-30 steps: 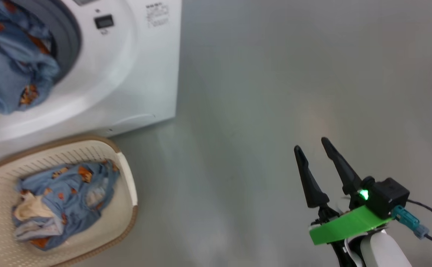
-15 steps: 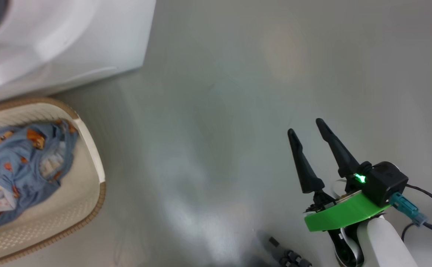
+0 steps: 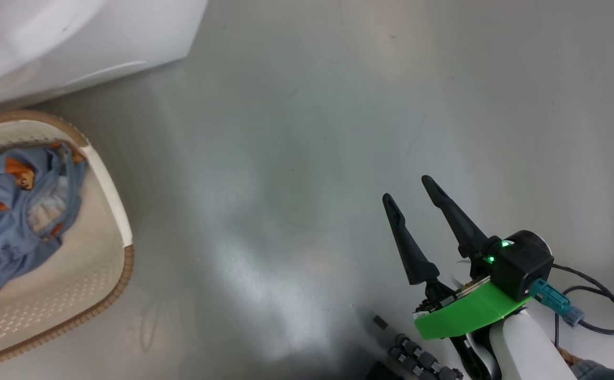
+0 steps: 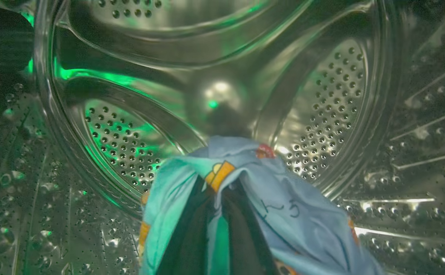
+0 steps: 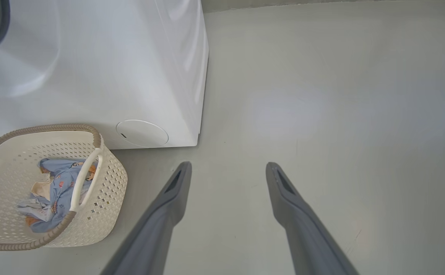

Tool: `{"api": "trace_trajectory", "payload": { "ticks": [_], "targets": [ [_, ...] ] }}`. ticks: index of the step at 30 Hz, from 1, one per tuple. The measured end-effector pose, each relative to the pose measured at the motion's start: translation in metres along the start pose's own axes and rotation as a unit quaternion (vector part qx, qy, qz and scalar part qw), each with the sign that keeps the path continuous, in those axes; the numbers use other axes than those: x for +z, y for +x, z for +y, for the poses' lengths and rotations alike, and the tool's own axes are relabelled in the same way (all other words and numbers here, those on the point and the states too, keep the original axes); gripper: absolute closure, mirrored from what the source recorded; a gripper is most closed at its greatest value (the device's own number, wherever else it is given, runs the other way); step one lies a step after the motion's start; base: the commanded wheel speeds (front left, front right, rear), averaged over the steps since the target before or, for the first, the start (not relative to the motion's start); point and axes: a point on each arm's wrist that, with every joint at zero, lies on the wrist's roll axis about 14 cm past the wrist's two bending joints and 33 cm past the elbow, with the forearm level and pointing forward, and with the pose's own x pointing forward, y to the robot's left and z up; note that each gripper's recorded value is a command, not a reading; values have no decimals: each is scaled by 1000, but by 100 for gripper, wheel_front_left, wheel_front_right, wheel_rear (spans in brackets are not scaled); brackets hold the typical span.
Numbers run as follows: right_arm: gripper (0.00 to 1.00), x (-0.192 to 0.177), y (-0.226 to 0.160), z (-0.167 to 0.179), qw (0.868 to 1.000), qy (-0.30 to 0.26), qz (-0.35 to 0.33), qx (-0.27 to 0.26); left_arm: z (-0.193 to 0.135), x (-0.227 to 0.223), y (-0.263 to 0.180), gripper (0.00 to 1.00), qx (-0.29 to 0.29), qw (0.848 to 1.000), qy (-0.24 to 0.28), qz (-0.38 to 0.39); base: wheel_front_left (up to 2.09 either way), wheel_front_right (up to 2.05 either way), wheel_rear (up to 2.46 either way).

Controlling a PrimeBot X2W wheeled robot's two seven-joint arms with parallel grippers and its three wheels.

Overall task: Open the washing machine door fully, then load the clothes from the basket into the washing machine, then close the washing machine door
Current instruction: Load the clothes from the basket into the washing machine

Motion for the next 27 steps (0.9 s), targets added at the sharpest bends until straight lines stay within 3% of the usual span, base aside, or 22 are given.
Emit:
{"api": "trace_trajectory", "payload": {
  "ticks": [7,18,19,21,22,23,27],
  "targets": [
    [0,-9,1,-5,1000,-2,13,-7,15,17,14,100,39,998,-10,-38,0,0,0],
    [0,-11,4,0,1000,1,14,1,13,-52,-5,100,16,997,31,76,0,0,0],
    [0,-11,4,0,1000,2,14,1,15,-53,-6,75,19,996,36,81,0,0,0],
    [0,-10,3,1,1000,2,13,2,16,-58,-9,52,19,994,44,96,0,0,0],
    [0,-8,3,2,1000,3,10,3,16,-62,-12,31,19,993,46,108,0,0,0],
    [0,-6,3,3,1000,3,8,5,18,-67,-16,1,20,991,47,121,0,0,0],
    [0,2,1,6,1000,5,-4,9,21,-80,-31,0,26,984,45,171,0,0,0]
  ]
}}
